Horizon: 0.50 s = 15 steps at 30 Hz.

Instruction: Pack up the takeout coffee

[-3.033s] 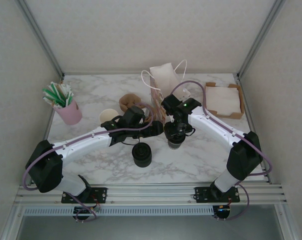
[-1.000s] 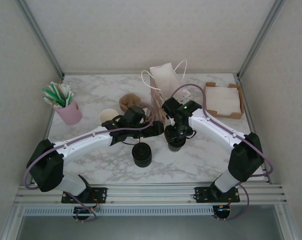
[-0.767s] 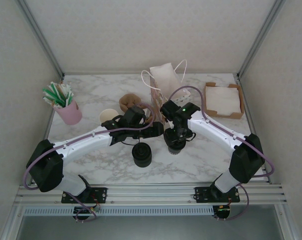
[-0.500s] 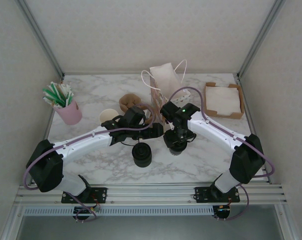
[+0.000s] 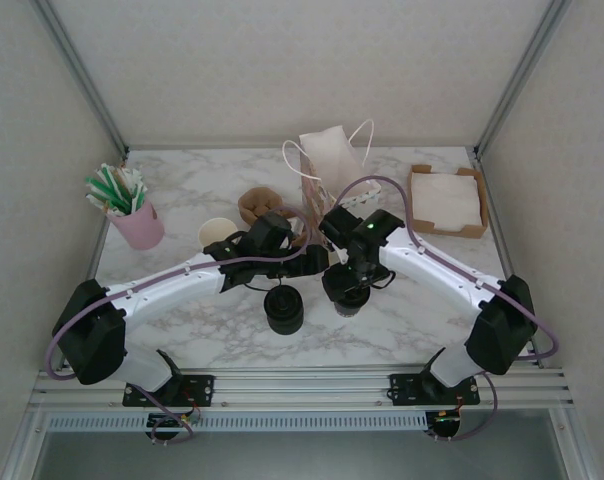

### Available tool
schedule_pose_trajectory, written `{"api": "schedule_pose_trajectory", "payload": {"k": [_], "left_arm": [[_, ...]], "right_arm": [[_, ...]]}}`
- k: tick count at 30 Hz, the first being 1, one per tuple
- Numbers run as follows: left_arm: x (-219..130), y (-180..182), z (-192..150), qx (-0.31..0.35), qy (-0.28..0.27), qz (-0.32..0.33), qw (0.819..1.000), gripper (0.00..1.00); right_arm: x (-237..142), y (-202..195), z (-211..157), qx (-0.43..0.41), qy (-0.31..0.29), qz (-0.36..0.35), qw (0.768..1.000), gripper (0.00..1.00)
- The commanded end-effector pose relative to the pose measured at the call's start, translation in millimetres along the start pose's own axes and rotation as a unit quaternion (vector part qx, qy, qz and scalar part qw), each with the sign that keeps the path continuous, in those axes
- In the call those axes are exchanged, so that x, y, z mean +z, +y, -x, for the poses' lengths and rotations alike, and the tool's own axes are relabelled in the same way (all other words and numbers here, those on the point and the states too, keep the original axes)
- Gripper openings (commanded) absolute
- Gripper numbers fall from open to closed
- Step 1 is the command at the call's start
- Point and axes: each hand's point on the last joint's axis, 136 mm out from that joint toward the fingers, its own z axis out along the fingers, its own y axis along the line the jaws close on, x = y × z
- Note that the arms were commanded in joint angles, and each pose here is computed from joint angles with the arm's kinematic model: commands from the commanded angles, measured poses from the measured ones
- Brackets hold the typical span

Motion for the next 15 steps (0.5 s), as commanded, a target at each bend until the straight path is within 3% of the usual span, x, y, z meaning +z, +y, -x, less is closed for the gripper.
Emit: {"api": "schedule_pose_trajectory", "payload": {"k": [1,5,8,11,15], "left_arm": [[-8,-20,13,0.008,-0.022,-0.019,1.0,0.81],[-9,-27,13,0.011,-0.023,-0.024,0.999,0.67],[-10,-35,11,0.018,-0.02,-0.029,0.999,0.55],[-8,-46,7,0.027,-0.014,-0.034,0.999,0.44],[1,-57,2,0.038,-0.004,-0.037,0.999,0.36]], "right_arm": [[-19,0,1,0.007,-0.024,0.005,1.0,0.87],[-30,-8,-2,0.035,-0.048,0.011,0.998,0.84],[-38,-15,-6,0.068,-0.071,0.03,0.995,0.77],[-43,-25,-9,0.111,-0.095,0.054,0.988,0.65],[-41,-33,-19,0.155,-0.111,0.085,0.978,0.49]]}}
